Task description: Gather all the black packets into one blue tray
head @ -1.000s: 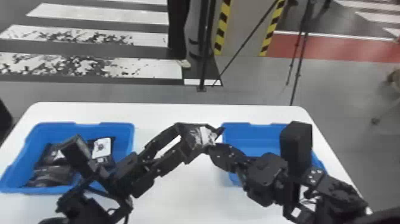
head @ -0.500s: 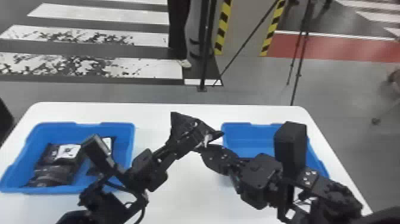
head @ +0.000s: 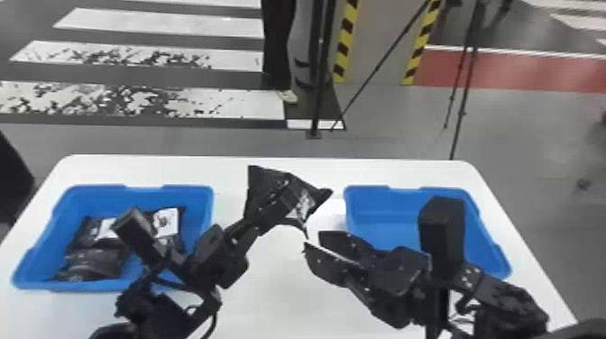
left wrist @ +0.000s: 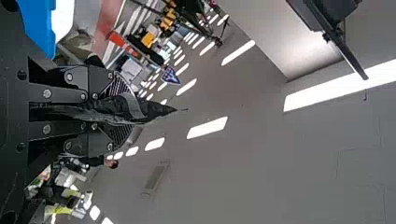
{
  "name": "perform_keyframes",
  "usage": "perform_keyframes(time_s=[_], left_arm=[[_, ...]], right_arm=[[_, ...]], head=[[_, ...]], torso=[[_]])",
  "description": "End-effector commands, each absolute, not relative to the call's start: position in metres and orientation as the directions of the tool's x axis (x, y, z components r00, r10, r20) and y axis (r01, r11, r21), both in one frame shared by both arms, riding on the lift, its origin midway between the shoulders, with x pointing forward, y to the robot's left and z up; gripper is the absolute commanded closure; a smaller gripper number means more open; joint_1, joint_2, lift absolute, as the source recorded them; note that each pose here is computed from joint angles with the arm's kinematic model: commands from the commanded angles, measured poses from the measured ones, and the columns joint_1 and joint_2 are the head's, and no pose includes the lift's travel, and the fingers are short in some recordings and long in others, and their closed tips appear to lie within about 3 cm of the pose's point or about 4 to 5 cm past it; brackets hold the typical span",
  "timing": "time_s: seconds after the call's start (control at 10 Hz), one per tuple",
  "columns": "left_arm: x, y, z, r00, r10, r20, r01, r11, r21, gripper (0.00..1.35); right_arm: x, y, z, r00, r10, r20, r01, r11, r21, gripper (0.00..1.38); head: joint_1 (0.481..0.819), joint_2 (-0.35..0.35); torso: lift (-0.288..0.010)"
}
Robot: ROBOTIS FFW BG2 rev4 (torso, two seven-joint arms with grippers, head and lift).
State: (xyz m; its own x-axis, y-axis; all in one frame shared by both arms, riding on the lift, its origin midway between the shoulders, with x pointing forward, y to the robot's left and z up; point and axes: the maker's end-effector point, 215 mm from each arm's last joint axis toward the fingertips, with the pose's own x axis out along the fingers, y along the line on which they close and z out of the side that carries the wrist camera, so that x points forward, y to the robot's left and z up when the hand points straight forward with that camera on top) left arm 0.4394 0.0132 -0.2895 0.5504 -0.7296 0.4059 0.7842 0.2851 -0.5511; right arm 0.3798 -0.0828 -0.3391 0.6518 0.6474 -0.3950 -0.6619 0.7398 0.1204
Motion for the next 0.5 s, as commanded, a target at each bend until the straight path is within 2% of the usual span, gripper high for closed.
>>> perform_keyframes(time_s=[0.0,0.2,0.4], left_arm=[[0.446,0.050,-0.301,0.600,-0.705,0.378,0.767,0.373,-0.522,1.21],[0.456,0.119,-0.316,0.677,-0.661,0.323,0.724,0.522,-0.450,1.21],[0.460,0.186,-0.332,0.756,-0.605,0.250,0.651,0.659,-0.376,1.21]], right_arm=[[0.377,-0.108,-0.358,0.669,0.607,-0.429,-0.614,0.777,0.142,0.08],[0.371,-0.147,-0.367,0.720,0.547,-0.426,-0.538,0.828,0.154,0.15],[0.367,-0.182,-0.364,0.802,0.487,-0.345,-0.452,0.873,0.182,0.15]], head=[[0.695,-0.097],[0.695,-0.081],[0.695,-0.034]], torso=[[-0.110],[-0.110],[-0.110]])
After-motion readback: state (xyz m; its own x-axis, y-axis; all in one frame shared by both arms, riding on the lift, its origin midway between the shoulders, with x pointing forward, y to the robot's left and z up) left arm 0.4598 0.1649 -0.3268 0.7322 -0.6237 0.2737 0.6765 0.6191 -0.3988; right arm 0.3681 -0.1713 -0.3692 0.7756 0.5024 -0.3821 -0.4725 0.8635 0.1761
